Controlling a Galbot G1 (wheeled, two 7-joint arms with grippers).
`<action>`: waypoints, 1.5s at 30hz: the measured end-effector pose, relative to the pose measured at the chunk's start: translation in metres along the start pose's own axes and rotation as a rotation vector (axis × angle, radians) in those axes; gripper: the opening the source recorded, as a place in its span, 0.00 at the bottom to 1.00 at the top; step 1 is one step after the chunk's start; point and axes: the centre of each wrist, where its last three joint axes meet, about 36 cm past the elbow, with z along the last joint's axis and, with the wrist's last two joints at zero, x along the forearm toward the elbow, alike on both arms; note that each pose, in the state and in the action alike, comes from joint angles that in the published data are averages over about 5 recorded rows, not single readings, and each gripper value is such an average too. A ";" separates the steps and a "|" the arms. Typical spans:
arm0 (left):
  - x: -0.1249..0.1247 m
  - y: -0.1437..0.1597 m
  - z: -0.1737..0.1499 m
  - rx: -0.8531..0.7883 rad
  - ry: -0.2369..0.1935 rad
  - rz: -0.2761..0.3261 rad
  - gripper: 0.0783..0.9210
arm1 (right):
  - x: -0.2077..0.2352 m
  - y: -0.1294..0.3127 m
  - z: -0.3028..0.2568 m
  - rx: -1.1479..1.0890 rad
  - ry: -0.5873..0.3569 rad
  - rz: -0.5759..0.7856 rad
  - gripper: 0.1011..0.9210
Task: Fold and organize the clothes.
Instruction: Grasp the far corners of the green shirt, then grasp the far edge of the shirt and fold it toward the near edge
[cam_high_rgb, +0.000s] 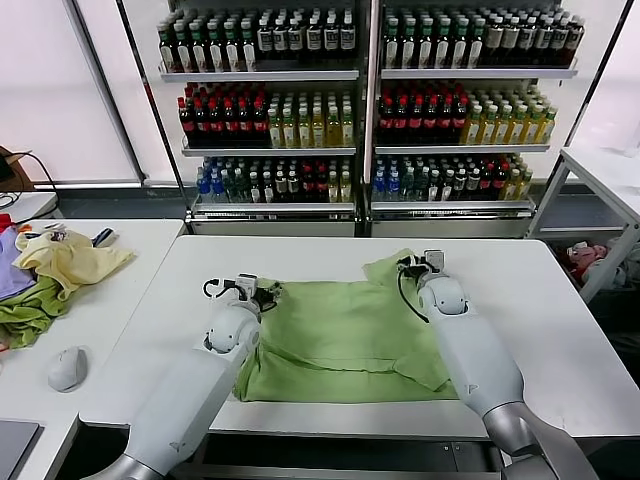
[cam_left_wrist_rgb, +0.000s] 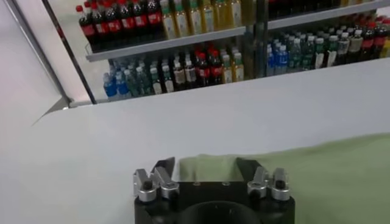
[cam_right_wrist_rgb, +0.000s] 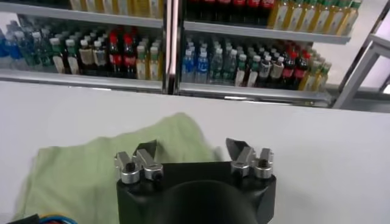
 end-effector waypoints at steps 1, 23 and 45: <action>0.000 0.000 0.001 0.002 0.002 0.004 0.59 | -0.001 0.000 0.000 -0.005 0.006 -0.003 0.58; 0.014 0.010 0.014 0.086 -0.019 0.044 0.01 | 0.017 -0.007 0.012 -0.074 -0.002 -0.102 0.01; 0.101 0.023 0.018 0.146 -0.213 0.113 0.01 | 0.133 -0.039 0.019 -0.084 -0.229 -0.159 0.01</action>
